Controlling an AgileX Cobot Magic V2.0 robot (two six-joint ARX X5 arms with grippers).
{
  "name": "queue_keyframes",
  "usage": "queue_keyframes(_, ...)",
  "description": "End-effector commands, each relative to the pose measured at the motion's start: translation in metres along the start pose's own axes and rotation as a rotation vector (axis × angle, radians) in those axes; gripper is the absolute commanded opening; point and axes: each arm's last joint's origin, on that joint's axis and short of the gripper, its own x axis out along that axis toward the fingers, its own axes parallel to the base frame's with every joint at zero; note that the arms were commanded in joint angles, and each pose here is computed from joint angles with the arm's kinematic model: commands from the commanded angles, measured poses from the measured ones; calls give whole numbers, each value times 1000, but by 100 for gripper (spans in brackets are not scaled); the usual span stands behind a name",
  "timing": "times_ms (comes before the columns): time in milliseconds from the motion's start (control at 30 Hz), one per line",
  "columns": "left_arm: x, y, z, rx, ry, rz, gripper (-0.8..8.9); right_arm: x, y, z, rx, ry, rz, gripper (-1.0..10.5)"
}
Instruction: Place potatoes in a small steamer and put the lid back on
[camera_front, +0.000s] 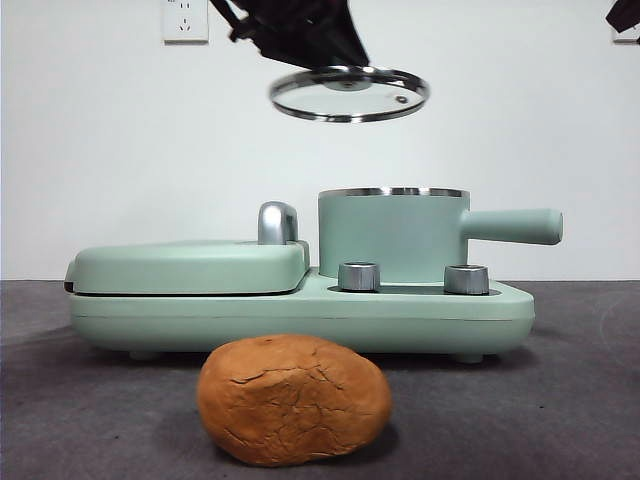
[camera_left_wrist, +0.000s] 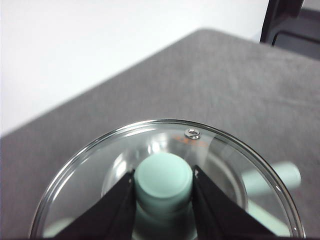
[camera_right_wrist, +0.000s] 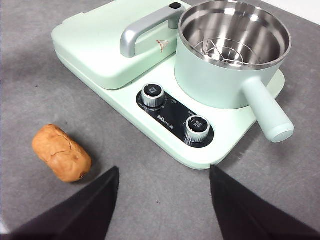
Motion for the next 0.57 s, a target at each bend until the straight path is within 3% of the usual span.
queue_keyframes(33, -15, 1, 10, -57, 14, 3, 14, -3, 1, 6, 9, -29, 3, 287)
queue_keyframes(267, -46, -2, 10, -68, 68, 10, 14, -3, 1, 6, 10, -26, 16, 288)
queue_keyframes(567, -77, -8, -21, -87, 114, 58, 14, 14, 4, 7, -10, 40, 124, 328)
